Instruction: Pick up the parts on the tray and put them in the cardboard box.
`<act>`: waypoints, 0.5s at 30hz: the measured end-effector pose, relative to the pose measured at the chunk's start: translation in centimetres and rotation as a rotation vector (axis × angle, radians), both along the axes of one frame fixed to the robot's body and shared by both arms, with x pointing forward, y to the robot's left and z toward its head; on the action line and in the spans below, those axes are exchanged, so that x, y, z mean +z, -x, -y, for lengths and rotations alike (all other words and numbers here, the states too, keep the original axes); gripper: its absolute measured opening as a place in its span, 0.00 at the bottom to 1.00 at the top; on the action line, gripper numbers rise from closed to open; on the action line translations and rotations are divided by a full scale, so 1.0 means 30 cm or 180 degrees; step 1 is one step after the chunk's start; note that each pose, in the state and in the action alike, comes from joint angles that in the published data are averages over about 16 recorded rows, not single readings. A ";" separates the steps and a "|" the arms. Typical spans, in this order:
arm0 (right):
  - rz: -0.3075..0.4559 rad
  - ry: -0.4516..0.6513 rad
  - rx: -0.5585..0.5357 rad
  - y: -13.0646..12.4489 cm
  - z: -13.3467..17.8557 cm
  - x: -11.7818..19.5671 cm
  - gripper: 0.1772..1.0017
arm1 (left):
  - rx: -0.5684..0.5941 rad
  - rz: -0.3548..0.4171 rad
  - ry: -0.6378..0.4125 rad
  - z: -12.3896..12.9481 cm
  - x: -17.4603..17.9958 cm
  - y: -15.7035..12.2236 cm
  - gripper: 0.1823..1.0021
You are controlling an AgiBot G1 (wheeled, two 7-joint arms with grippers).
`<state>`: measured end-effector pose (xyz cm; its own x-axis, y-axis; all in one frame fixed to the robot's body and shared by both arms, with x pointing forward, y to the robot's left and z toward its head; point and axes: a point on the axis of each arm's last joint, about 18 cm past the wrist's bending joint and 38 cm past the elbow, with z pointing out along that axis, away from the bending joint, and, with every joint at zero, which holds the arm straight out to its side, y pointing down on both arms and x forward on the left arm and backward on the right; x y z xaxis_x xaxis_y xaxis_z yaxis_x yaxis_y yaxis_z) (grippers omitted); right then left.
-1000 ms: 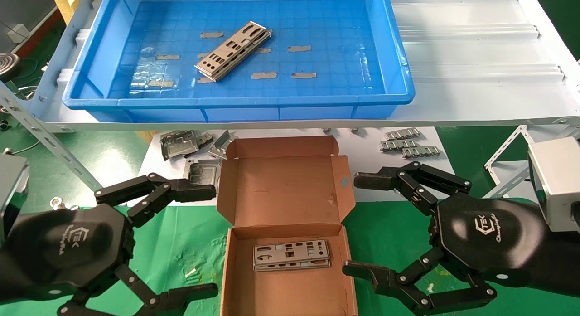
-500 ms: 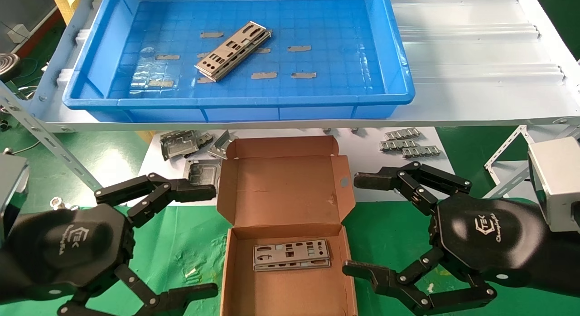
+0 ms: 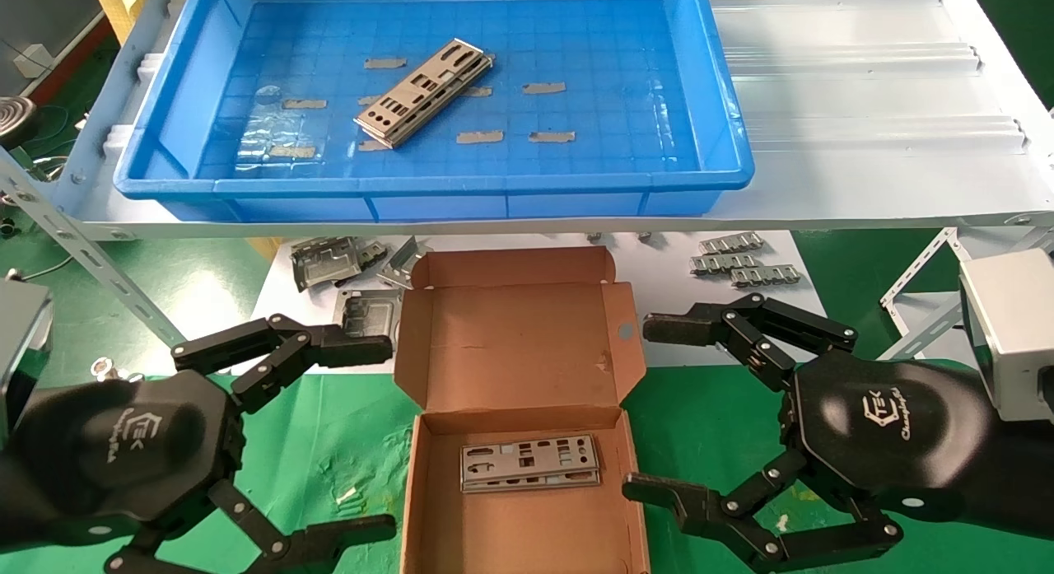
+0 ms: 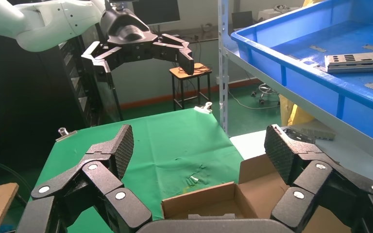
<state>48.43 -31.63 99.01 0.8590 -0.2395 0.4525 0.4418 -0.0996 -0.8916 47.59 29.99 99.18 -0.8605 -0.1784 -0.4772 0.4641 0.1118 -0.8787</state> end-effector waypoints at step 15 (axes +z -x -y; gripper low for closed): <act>0.0000 0.0000 0.0000 0.000 0.000 0.000 1.00 | 0.0000 0.0000 0.0000 0.000 0.000 0.000 1.00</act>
